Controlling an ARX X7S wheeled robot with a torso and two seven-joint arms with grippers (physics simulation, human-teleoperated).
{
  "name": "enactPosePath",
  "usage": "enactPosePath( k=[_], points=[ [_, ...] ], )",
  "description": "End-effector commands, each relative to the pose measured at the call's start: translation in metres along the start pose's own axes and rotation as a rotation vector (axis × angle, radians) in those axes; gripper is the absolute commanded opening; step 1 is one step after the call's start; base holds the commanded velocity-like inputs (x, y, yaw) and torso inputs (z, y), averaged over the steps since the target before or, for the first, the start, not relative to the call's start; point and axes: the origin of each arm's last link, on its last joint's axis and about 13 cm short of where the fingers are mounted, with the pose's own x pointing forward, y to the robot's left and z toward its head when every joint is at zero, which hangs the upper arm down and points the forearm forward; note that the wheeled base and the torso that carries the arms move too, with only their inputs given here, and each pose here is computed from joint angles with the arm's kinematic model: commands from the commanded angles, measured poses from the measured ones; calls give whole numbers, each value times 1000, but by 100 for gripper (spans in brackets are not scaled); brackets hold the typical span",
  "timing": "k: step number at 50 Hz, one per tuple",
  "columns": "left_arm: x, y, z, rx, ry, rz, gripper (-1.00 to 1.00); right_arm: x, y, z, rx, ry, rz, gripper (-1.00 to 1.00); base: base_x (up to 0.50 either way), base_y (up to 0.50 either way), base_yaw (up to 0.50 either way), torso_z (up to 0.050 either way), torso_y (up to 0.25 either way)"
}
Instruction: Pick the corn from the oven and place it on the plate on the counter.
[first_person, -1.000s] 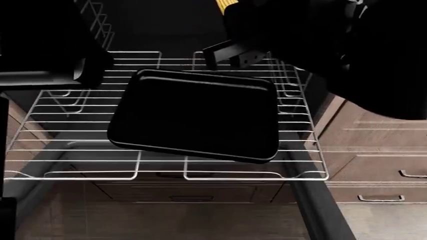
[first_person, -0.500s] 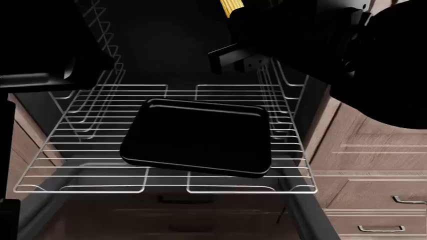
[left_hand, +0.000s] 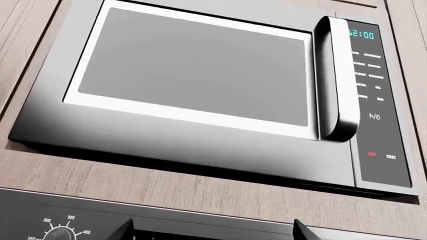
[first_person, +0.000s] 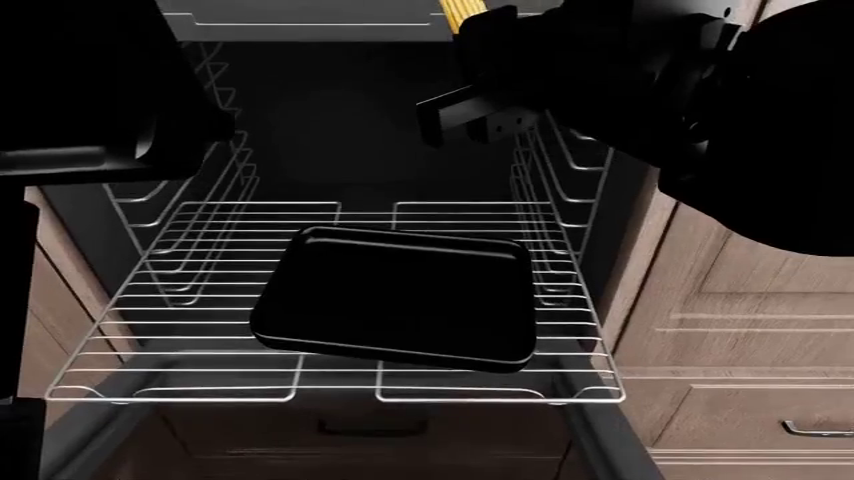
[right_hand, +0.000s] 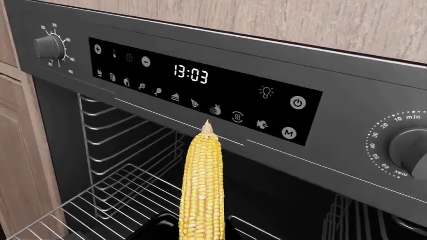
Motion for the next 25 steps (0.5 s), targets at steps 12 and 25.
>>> enactPosePath(
  k=[12, 25],
  points=[
    [-4, -3, 1, 26, -31, -26, 100, 1, 1, -1, -2, -13, 2, -100, 0, 0, 0, 0, 83],
    [-5, -4, 0, 29, -29, -32, 100, 2, -1, 1, -27, -20, -17, -100, -1, 422, 0, 0, 0]
  ],
)
